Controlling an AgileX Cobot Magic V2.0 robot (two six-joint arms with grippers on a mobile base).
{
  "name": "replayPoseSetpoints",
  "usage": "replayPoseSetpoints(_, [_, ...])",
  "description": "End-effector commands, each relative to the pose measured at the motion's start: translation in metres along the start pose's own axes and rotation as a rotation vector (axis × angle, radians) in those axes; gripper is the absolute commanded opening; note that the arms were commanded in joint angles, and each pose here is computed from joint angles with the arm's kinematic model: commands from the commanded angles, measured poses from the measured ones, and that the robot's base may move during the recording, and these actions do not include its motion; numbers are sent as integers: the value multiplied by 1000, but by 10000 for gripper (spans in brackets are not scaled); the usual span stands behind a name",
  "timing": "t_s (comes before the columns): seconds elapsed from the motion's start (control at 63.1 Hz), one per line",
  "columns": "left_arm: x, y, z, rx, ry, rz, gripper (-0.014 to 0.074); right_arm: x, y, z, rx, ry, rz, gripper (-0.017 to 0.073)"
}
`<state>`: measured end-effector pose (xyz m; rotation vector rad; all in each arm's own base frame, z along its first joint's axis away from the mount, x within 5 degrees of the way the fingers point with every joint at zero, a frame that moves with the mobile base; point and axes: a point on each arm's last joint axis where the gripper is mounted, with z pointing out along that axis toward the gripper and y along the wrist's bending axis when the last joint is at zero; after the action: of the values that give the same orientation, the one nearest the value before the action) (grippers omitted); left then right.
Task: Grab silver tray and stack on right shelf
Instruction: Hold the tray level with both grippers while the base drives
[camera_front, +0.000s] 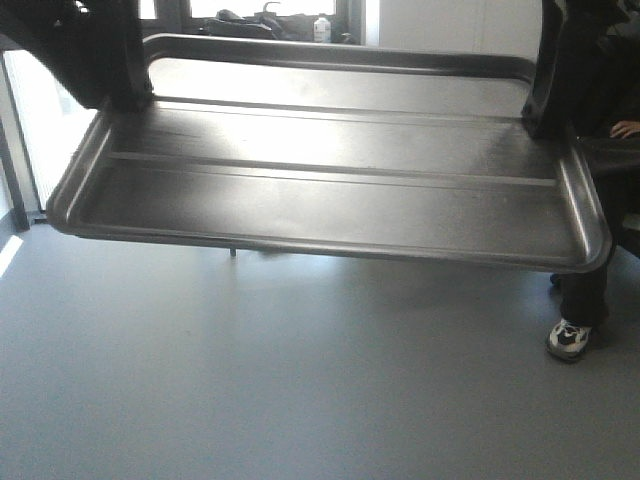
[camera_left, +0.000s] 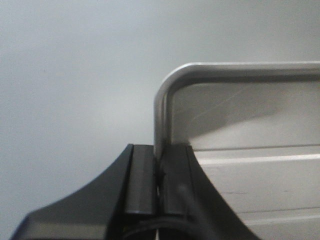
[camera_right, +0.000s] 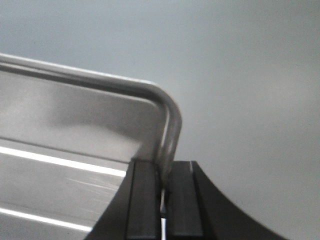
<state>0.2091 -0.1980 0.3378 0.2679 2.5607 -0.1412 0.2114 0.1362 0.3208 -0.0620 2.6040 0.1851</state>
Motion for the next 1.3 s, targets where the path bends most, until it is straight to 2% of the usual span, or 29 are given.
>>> replayPoseSetpoints(0.0, [-12, -1, -18, 45, -108, 6, -93, -9, 1, -16, -35, -87, -30, 57])
replayPoseSetpoints(1.284, [-12, -1, -18, 45, -108, 6, -93, -9, 1, -16, -34, -86, -30, 57])
